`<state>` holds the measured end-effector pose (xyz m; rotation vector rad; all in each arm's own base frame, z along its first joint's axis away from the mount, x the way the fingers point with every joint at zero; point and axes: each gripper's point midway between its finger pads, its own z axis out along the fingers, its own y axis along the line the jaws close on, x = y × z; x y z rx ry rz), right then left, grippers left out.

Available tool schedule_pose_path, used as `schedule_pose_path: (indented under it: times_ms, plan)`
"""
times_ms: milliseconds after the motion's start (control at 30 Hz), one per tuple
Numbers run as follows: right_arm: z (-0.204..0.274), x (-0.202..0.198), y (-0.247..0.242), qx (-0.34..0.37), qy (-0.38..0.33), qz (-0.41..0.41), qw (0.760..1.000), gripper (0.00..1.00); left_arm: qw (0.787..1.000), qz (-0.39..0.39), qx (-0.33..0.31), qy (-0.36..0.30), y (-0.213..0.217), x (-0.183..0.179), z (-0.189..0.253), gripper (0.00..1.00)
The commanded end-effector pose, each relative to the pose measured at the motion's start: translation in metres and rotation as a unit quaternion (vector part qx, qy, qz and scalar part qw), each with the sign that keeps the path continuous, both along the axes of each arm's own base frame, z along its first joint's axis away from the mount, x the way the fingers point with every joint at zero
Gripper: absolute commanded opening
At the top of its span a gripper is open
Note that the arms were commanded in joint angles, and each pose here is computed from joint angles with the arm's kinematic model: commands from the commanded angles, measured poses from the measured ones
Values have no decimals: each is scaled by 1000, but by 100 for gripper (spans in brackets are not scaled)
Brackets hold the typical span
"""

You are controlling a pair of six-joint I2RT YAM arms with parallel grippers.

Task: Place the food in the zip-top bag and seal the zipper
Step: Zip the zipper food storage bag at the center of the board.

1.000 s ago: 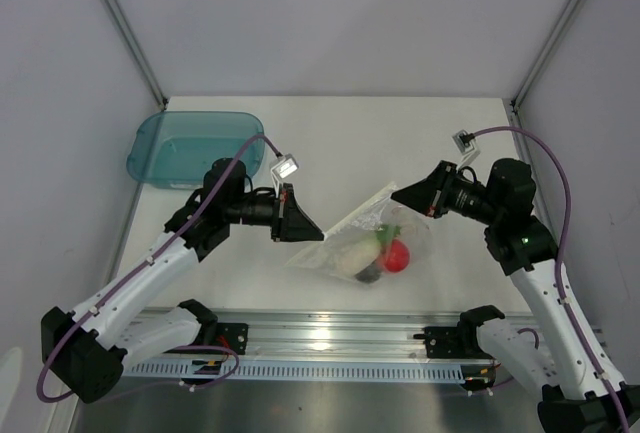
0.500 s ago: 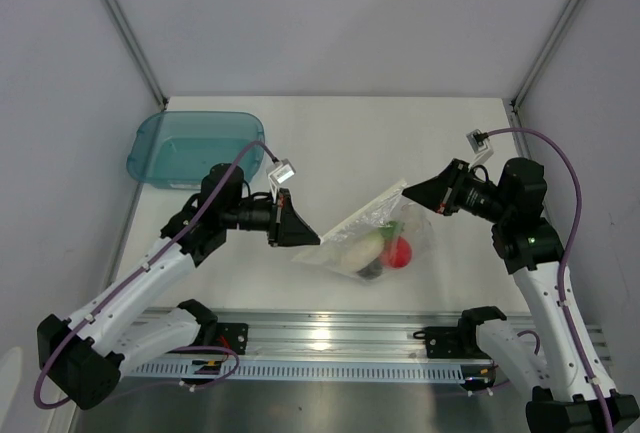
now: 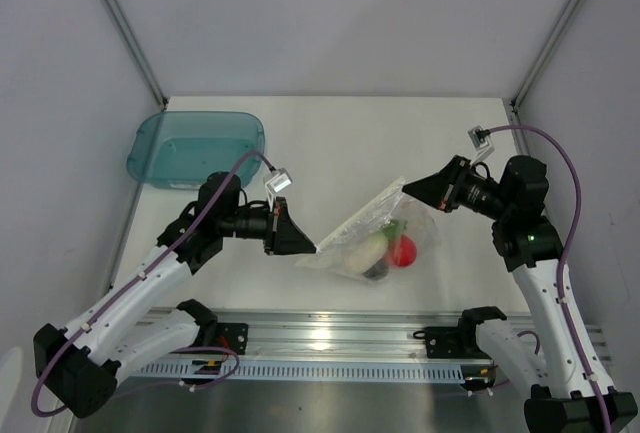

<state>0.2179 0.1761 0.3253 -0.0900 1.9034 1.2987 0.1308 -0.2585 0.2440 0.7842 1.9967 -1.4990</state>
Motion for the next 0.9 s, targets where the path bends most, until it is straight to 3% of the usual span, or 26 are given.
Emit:
schedule_pose_path:
  times_ms: [0,867]
  plan:
    - [19,9,0,16,-39,-1,999,0,1000,-16,-3,0,7,-14,-2,1]
    - [11,24,2,17,-28,0,999,0,999,18,25,43,22,-28,-24,1]
